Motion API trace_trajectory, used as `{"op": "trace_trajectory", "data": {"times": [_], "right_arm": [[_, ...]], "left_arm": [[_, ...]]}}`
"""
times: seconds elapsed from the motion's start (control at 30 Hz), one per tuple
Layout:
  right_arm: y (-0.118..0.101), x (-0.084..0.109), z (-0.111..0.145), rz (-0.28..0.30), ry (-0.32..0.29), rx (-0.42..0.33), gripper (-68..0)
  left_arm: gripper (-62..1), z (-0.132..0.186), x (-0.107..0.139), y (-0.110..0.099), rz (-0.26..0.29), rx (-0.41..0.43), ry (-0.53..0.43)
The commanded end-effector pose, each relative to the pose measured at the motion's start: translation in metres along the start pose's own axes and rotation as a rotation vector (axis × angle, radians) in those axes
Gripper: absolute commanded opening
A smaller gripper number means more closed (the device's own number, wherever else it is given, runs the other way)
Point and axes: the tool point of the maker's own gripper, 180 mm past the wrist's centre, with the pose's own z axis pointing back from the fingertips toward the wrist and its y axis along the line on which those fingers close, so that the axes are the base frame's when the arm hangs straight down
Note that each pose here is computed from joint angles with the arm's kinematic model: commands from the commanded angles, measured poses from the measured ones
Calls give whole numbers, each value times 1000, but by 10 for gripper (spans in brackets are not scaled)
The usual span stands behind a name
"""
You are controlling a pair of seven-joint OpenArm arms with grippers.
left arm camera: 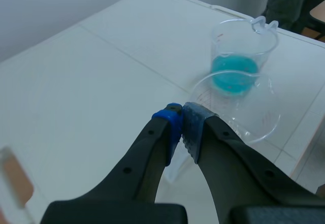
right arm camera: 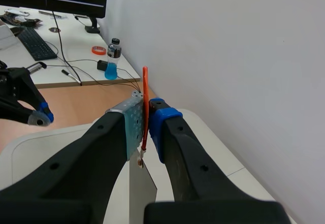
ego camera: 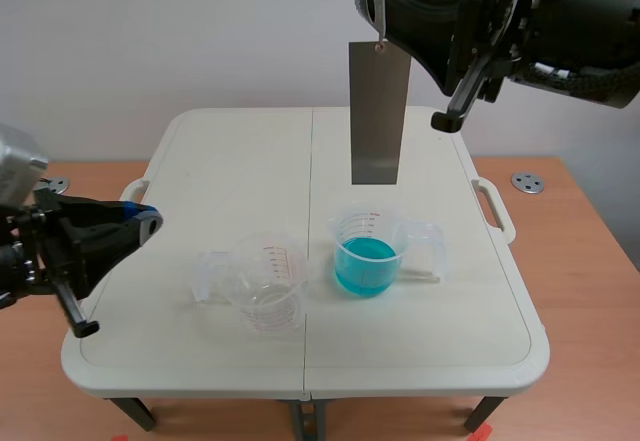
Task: Hold the metal plate by the orange handle, dip it into the blue solution, take it out and point at it, then put the plate back in the beaker on the left.
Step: 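Move the plate over the blue solution, then point at the plate with the left hand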
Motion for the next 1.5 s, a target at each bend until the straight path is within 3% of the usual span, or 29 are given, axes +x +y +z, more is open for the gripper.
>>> {"op": "trace_trajectory", "data": {"times": [0.0,0.2,0.33,0.8,1.13,1.33,1.47], "right_arm": [[-7,12,1,18,-35,-2,-662],[-7,12,1,18,-34,-2,-662],[-7,11,1,18,-30,-2,-662],[-7,9,1,18,-19,-2,-662],[-7,9,1,18,-19,-2,-662],[-7,6,0,18,-2,-2,-662],[-7,6,0,18,0,-2,-662]], "left_arm": [[-582,-9,9,-4,-4,-17,-33],[-582,-38,24,-23,-22,-79,-77],[-582,-56,23,-33,-53,-116,-36],[-582,-100,44,-64,-65,-195,-45],[-582,-123,49,-81,-115,-170,-54],[-582,-130,53,-68,-142,-68,-61],[-582,-130,53,-64,-144,-46,-62]]}}
